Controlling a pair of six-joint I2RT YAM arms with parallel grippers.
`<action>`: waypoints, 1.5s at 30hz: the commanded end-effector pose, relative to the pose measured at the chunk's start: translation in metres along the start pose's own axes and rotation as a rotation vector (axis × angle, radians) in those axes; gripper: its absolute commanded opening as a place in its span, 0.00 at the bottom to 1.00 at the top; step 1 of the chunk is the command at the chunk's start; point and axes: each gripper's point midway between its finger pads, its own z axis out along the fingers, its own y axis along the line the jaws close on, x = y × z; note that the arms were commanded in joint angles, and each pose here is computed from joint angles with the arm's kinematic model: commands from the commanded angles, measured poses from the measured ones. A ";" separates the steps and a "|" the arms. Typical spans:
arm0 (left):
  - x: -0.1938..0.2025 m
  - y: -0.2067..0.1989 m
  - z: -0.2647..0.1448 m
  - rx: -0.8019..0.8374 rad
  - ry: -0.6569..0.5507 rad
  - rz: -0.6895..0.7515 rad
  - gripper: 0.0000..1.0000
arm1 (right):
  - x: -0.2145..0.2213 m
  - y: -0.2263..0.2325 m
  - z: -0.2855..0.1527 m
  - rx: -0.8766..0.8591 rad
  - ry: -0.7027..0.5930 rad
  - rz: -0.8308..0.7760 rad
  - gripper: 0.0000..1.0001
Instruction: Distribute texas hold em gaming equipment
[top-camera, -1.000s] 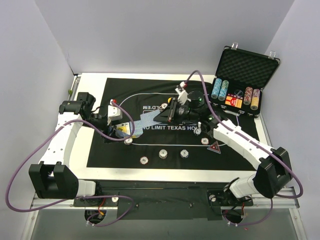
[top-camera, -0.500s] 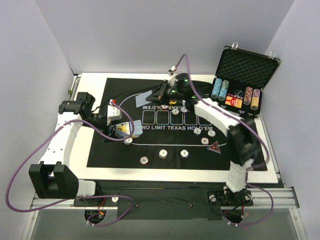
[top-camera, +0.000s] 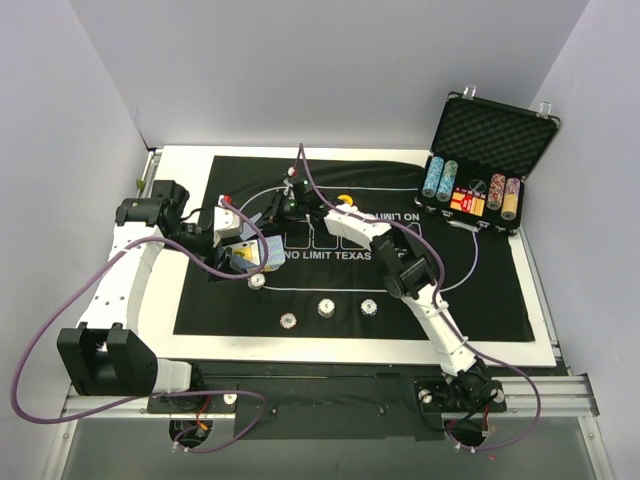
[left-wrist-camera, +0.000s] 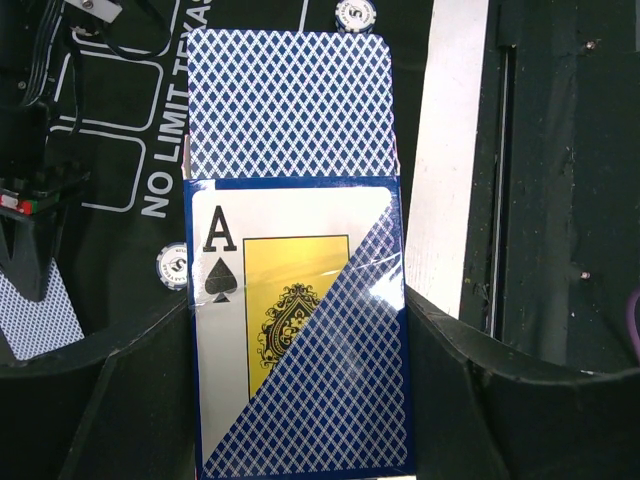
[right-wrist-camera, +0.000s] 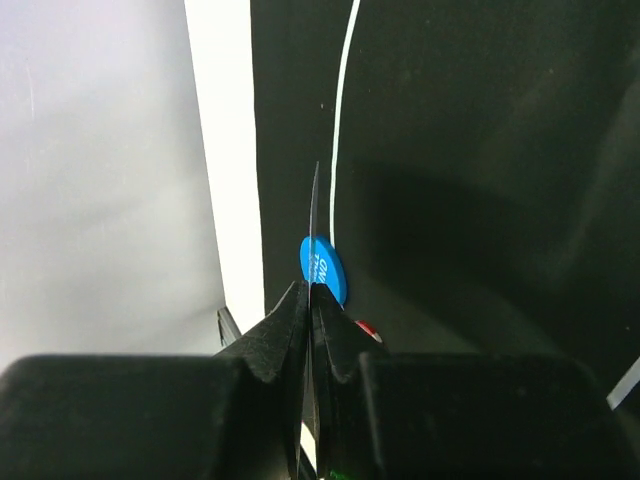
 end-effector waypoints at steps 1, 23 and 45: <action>-0.017 -0.019 -0.006 0.048 -0.045 -0.049 0.00 | -0.021 0.026 -0.003 -0.016 -0.068 -0.048 0.00; -0.013 -0.027 -0.006 0.051 -0.040 -0.062 0.00 | -0.024 0.015 -0.074 0.140 -0.101 -0.109 0.86; -0.006 -0.033 -0.004 0.064 -0.032 -0.065 0.00 | 0.075 0.114 -0.241 -0.148 -0.135 -0.203 0.92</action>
